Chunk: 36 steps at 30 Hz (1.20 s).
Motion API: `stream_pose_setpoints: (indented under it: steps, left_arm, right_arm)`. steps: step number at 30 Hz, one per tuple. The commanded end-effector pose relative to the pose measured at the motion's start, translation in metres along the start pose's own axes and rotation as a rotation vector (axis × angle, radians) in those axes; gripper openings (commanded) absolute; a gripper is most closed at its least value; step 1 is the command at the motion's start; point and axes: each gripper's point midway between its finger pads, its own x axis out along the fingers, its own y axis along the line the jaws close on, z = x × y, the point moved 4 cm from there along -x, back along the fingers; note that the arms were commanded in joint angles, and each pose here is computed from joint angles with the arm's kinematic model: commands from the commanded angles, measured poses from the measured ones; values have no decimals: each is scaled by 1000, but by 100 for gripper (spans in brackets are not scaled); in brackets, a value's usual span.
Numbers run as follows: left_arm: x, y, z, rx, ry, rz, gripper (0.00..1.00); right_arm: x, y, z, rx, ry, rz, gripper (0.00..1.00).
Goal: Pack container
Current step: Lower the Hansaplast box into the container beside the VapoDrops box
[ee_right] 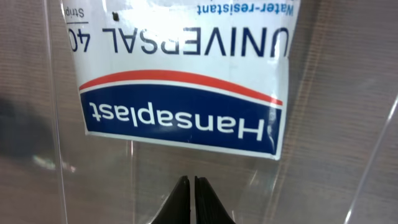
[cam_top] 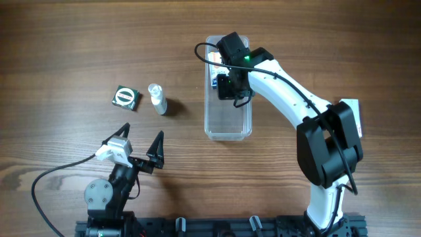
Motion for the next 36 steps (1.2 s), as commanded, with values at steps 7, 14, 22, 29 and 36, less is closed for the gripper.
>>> stream_pose_setpoints:
  steps: [7,14,22,29,36]
  left_arm:
    - [0,2,-1,15,-3,10,100]
    - [0,2,-1,15,-3,10,100]
    - [0,2,-1,15,-3,10,100]
    - [0,2,-1,15,-3,10,100]
    - [0,2,-1,15,-3,10,100]
  right_arm:
    - [16,4,13,15,-52,9,6]
    - [16,6,21,16,-95,12,7]
    - [16,7,27,31,-122,18,7]
    - [15,9,31,30,-143,29,7]
    - [15,9,30,34,-140,27,7]
